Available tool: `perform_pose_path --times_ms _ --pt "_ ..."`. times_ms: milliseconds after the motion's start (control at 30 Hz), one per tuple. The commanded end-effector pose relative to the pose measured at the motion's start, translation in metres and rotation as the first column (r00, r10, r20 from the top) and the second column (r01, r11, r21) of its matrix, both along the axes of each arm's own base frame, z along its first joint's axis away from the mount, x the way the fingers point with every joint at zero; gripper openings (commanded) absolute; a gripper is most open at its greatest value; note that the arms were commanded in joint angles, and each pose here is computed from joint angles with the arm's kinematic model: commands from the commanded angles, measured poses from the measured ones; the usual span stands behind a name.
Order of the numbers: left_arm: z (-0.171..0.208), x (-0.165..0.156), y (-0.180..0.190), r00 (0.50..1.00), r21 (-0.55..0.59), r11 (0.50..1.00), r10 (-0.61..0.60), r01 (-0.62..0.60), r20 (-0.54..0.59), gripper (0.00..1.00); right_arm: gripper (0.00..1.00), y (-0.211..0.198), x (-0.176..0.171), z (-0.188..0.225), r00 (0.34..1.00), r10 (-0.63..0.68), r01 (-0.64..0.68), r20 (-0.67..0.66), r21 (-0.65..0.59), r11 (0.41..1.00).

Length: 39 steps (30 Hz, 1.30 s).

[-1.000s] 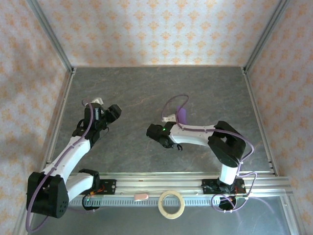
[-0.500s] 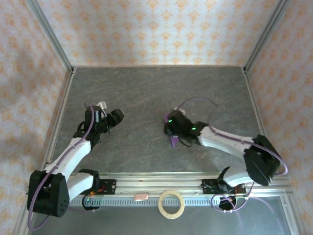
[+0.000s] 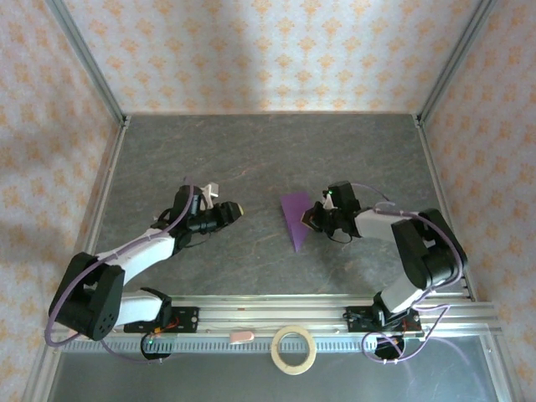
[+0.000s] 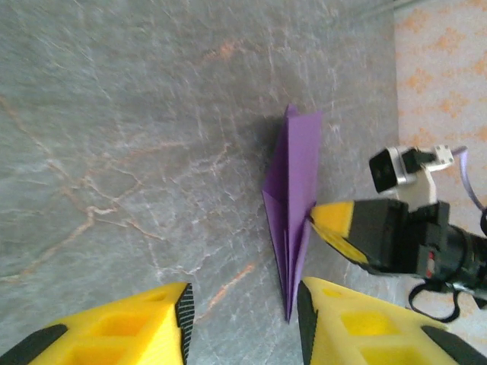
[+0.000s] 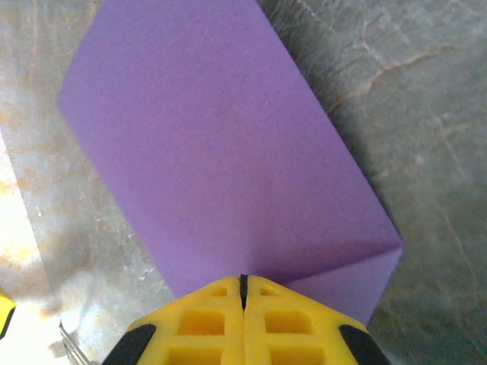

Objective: Fold a paper plane with a square sheet of paper (pick it up from the middle)

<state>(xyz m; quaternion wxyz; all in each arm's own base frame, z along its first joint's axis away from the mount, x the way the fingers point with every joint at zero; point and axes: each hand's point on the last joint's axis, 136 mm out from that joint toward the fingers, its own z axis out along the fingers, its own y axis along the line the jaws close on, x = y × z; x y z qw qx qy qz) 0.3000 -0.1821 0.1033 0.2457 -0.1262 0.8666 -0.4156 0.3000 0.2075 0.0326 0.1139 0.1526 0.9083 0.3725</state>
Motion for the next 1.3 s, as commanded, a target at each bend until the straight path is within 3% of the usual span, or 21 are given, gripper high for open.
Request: perform_pose_path --times_ms 0,133,333,500,700,833,933,1100,1267 --pt "0.023 0.01 -0.015 0.997 -0.046 0.998 -0.034 0.037 0.069 0.41 0.0 -0.004 -0.003 -0.011 1.0 0.006 -0.007 -0.027 -0.041 0.999" --pt "0.017 0.008 -0.018 0.997 -0.041 0.998 -0.044 0.046 0.058 0.35 0.0 0.003 -0.022 -0.031 0.989 0.012 -0.014 -0.15 -0.013 1.0" --pt "0.014 0.01 -0.032 0.996 -0.071 0.994 -0.081 0.084 0.045 0.21 0.0 0.018 -0.04 -0.044 0.974 -0.104 0.097 -0.203 -0.043 0.994" --pt "0.012 0.016 -0.053 0.992 -0.09 0.989 -0.117 0.121 0.047 0.13 0.0 0.031 -0.037 -0.035 0.943 -0.296 0.301 -0.154 0.009 0.954" --pt "-0.002 0.025 -0.085 0.986 -0.124 0.978 -0.164 0.166 0.026 0.07 0.0 0.055 -0.039 -0.018 0.909 -0.409 0.416 -0.084 0.098 0.904" --pt "-0.023 0.032 -0.088 0.987 -0.061 0.985 -0.161 0.159 -0.028 0.05 0.0 0.05 -0.037 -0.007 0.882 -0.467 0.47 -0.054 0.149 0.87" --pt "-0.041 0.035 -0.082 0.99 -0.01 0.991 -0.13 0.13 -0.058 0.04 0.0 0.052 -0.035 0.004 0.888 -0.459 0.455 -0.026 0.188 0.87" --pt "-0.058 0.035 -0.094 0.983 -0.023 0.986 -0.166 0.165 -0.081 0.03 0.0 0.072 -0.039 0.007 0.938 -0.345 0.341 -0.016 0.195 0.919" --pt "-0.041 0.041 -0.097 0.989 0.009 0.989 -0.146 0.146 -0.024 0.03 0.0 0.079 -0.041 0.003 0.951 -0.307 0.307 -0.031 0.18 0.935"
